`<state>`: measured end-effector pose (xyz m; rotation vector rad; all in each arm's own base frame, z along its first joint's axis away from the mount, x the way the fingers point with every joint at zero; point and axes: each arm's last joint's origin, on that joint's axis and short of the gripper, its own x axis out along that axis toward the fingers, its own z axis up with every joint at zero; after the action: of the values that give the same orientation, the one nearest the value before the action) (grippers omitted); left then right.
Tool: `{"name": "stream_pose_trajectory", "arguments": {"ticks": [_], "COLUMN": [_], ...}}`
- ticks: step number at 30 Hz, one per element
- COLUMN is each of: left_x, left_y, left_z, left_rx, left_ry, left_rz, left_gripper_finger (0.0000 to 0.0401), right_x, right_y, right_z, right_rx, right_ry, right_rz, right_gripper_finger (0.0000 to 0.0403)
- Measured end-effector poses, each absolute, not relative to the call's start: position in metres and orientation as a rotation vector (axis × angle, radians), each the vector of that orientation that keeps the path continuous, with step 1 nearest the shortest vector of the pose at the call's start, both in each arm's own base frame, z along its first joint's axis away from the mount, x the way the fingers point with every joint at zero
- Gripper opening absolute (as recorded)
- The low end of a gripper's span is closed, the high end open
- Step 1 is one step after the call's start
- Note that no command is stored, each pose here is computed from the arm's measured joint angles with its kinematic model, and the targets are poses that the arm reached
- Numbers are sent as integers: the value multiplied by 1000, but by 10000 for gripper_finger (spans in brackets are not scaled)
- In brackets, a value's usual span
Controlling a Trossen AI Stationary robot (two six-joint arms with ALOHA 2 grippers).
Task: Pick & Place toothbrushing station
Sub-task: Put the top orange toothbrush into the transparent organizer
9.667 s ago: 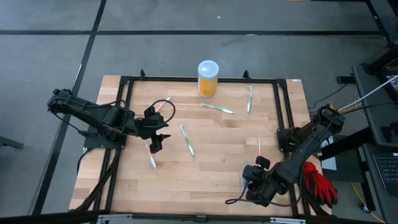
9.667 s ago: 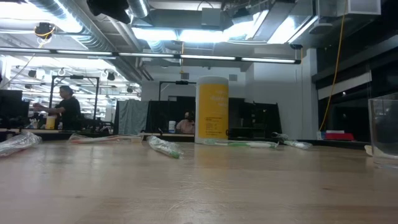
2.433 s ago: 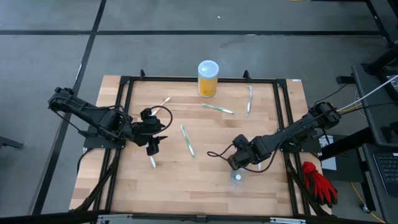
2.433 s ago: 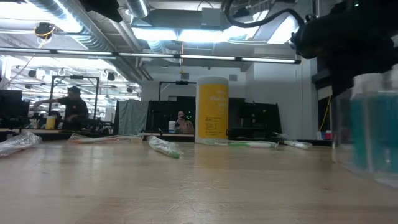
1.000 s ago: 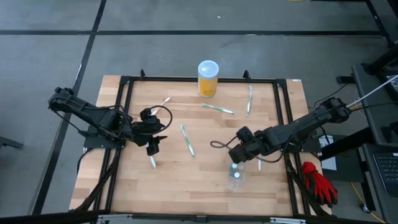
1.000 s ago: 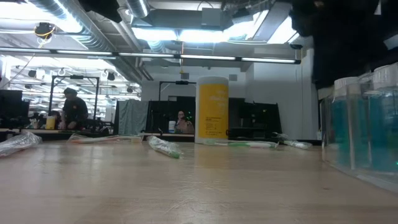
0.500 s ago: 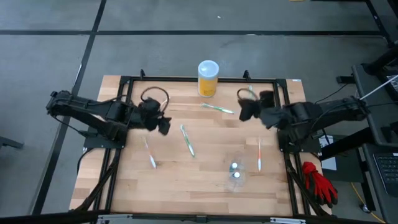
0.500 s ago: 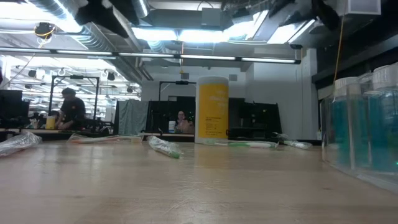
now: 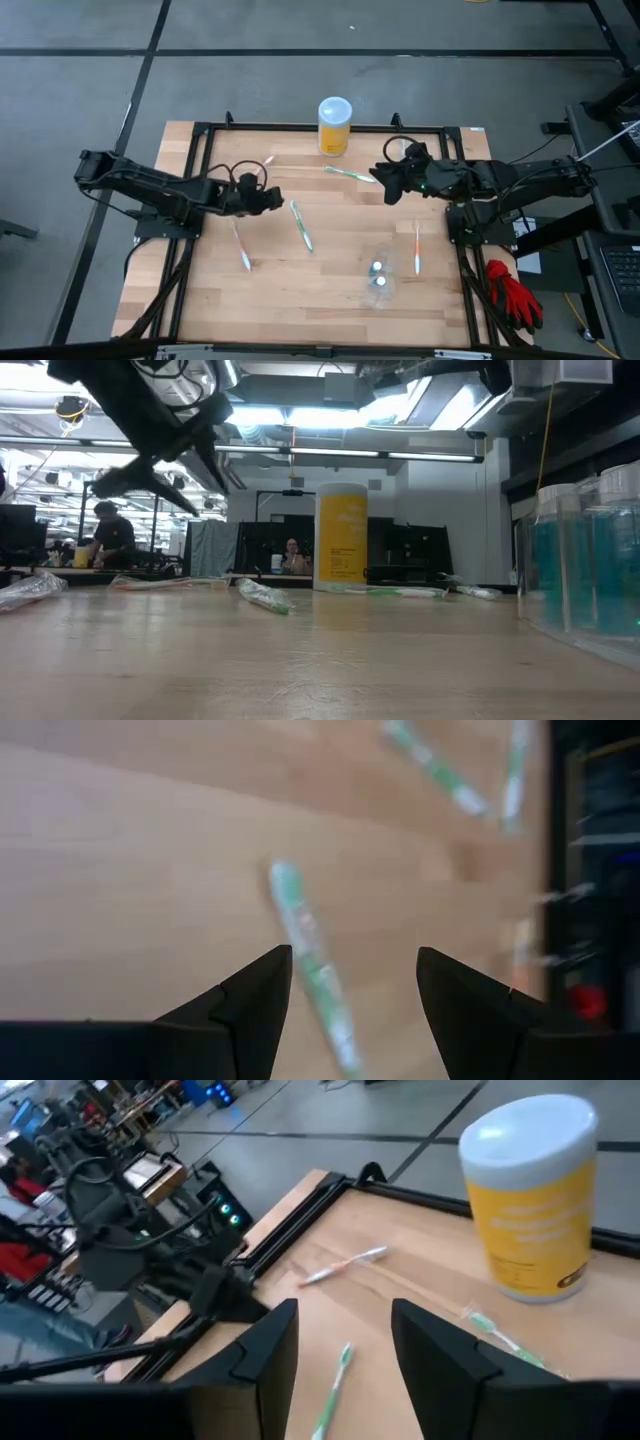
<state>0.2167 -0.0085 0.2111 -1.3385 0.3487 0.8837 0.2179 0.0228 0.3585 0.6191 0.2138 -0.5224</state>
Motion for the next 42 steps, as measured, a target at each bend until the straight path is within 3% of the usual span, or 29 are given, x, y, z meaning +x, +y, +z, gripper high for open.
{"name": "stream_pose_trajectory", "arguments": {"ticks": [5, 10, 17, 21, 30, 42], "left_x": [226, 237, 207, 192, 206, 246], "left_y": [4, 25, 81, 107, 156, 214], "left_z": [226, 266, 273, 270, 235, 200], "left_rx": [-1068, -746, -726, -739, -774, -617], "left_ry": [193, 122, 595, 781, 993, 1252], "left_rz": [839, 835, 1023, 1008, 789, 748], "left_gripper_finger": [213, 212, 184, 166, 177, 203], "right_x": [218, 218, 219, 219, 220, 221], "right_y": [23, 22, 21, 21, 21, 21], "right_z": [359, 359, 359, 359, 363, 364], "right_rx": [575, 523, 521, 522, 528, 605], "right_ry": [233, 244, 241, 240, 201, 170], "right_rz": [-499, -498, -505, -505, -491, -491], "right_gripper_finger": [164, 164, 164, 164, 164, 164]}}
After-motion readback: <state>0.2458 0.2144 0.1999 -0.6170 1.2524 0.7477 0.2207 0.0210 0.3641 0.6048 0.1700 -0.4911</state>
